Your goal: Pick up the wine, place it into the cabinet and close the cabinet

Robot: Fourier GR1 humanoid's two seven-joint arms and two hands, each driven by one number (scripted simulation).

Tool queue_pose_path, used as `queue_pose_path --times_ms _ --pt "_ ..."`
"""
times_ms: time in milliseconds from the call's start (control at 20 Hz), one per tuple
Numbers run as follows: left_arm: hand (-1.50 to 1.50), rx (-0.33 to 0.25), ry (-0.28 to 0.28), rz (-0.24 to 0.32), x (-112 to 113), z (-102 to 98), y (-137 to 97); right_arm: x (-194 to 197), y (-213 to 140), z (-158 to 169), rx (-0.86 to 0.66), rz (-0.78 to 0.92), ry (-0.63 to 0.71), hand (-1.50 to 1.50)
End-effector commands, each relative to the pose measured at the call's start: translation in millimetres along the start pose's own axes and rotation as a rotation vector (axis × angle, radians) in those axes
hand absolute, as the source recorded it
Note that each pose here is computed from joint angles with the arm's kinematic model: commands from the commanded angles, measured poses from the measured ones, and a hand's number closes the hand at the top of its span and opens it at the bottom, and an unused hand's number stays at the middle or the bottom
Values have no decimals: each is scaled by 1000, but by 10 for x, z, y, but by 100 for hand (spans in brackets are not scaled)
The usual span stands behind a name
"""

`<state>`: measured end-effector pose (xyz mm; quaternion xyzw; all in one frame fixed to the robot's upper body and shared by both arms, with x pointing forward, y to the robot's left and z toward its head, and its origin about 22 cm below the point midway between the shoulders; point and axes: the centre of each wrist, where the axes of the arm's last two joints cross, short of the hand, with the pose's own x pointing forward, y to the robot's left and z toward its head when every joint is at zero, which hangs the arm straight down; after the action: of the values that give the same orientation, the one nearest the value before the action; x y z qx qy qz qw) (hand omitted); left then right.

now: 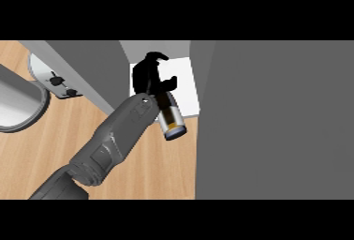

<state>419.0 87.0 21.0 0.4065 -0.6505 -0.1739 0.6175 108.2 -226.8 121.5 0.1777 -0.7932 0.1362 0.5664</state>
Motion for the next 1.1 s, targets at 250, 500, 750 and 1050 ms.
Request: queue_pose_path --times_ms 250,500,750,1050 --pt "-150 -12 27 -64 -102 -19 3 158 3 36 3 -34 -48 -150" --pt "-150 -7 10 43 64 -49 33 86 26 23 20 -56 -45 -150" --pt "-150 -4 -23 184 33 4 22 89 53 28 -3 -60 -40 -150" --pt "-150 32 -64 298 -26 79 10 216 124 72 15 -70 -45 -150"
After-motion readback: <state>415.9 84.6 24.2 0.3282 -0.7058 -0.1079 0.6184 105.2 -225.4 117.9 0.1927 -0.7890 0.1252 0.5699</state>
